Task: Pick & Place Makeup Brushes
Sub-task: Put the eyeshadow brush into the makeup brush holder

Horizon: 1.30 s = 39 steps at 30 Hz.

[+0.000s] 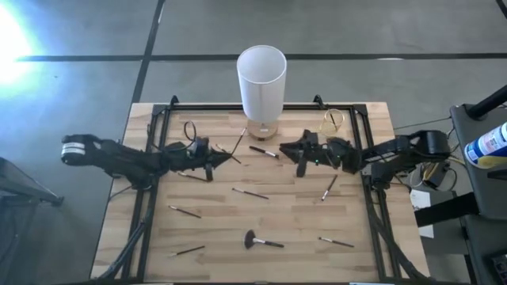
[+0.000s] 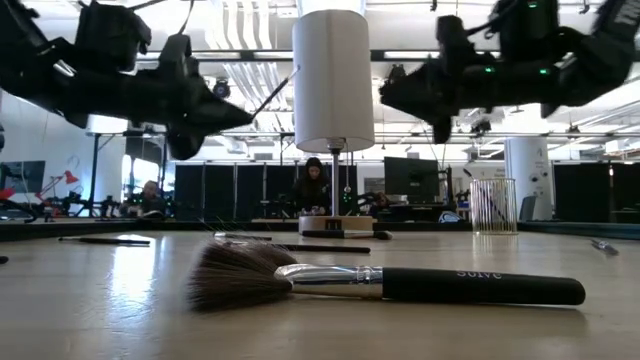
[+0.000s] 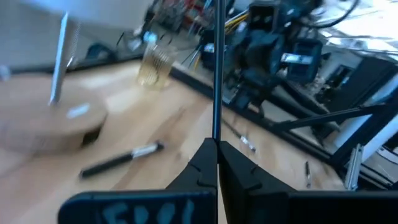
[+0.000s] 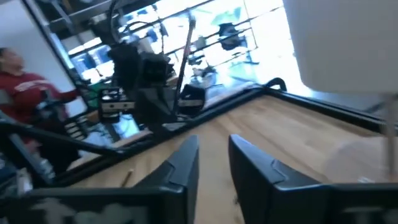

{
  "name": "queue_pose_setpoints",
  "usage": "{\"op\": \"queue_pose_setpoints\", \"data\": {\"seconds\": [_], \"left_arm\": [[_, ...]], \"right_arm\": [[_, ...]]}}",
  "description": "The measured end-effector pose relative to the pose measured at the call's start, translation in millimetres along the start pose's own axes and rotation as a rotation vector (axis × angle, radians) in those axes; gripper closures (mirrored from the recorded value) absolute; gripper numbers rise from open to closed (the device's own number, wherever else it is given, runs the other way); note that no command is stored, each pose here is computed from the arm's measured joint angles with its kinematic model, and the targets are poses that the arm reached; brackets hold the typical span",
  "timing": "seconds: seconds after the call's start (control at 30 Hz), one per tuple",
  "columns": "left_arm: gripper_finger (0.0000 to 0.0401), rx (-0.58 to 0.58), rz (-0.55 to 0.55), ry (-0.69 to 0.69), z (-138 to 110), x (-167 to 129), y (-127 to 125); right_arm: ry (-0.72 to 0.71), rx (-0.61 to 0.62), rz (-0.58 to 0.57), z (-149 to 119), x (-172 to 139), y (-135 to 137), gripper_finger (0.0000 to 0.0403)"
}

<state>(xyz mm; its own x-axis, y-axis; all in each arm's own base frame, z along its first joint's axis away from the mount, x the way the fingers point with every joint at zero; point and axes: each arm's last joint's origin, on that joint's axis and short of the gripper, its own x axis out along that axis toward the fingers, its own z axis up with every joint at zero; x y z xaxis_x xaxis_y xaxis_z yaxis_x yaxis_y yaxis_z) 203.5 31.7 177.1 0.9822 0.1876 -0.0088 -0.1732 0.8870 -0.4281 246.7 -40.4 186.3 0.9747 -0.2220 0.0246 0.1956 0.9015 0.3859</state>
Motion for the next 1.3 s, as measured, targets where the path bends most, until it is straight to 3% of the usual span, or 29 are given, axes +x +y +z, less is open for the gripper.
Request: {"op": "queue_pose_setpoints", "data": {"seconds": [0.3,0.63,0.8,1.03,1.3], "left_arm": [[0.0401,0.105,-0.146,-0.053,3.1,33.1,-7.5],[0.0401,0.156,-0.213,-0.031,3.7,62.7,-12.8],[0.0401,0.158,-0.215,-0.024,2.9,68.2,-13.0],[0.0397,0.15,-0.199,-0.028,3.0,69.7,-12.7],[0.0346,0.152,-0.111,-0.019,10.8,60.6,-11.6]], "right_arm": [[-0.062,0.007,0.11,17.1,39.9,12.5,0.0242],[-0.138,-0.034,0.195,41.4,56.1,25.4,0.0236],[-0.15,-0.05,0.197,44.3,56.8,26.6,0.0265],[-0.166,-0.067,0.199,45.5,56.4,27.0,0.038],[-0.105,-0.103,0.161,53.2,48.2,28.5,0.0388]]}}
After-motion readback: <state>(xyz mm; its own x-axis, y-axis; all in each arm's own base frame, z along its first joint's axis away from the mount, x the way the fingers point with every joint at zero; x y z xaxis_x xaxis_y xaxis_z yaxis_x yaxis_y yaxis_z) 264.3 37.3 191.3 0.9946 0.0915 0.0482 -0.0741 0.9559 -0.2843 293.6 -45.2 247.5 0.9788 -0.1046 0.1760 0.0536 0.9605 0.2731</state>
